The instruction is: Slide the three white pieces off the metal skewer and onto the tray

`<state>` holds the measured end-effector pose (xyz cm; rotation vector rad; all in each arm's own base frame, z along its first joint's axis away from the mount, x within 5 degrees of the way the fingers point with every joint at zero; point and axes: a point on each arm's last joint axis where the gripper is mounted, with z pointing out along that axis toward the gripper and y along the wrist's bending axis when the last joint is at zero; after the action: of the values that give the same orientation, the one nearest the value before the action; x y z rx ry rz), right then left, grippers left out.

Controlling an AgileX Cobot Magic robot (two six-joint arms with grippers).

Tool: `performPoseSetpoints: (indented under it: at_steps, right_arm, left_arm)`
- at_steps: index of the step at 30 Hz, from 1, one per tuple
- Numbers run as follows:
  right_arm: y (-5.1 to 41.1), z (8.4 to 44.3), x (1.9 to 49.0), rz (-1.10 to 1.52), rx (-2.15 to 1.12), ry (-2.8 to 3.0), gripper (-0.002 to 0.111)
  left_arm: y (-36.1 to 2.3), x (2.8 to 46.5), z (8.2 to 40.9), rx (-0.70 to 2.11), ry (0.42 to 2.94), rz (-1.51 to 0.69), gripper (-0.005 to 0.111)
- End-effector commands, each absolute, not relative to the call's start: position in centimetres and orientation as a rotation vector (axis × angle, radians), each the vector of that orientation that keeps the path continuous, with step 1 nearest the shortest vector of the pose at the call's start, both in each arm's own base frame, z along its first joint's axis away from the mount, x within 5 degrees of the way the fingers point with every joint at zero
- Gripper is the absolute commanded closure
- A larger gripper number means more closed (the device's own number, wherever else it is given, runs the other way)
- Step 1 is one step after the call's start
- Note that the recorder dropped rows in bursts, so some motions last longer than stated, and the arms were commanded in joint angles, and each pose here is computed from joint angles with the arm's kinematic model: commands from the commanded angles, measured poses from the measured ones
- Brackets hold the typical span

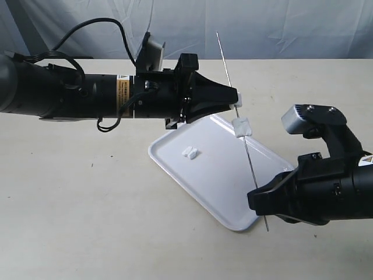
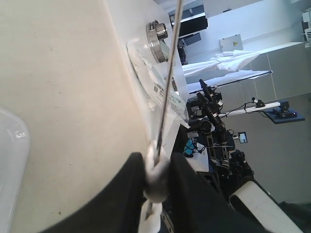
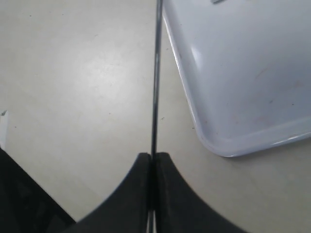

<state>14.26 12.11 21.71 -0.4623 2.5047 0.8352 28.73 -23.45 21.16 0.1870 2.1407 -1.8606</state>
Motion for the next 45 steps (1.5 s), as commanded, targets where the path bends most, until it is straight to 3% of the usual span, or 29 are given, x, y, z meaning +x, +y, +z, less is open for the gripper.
performPoseSetpoints:
  at_steps: [1,4,31,45]
  right_arm:
    - [12.2,21.9,14.4,0.832,-0.465,2.495,0.109]
    - [12.2,21.9,14.5,0.829,-0.454,2.492,0.109]
    - [12.3,21.7,13.8,0.870,-0.499,2.546,0.109]
    - [11.3,18.7,11.9,0.873,-0.459,2.651,0.109]
  left_arm:
    - [-23.3,28.8,21.5,0.182,2.123,-1.863,0.099]
    - [-23.3,28.8,21.5,0.182,2.123,-1.863,0.107]
    - [-23.4,30.2,22.8,0.107,2.016,-1.843,0.107]
    - [-23.0,31.3,23.0,0.029,1.934,-1.756,0.107]
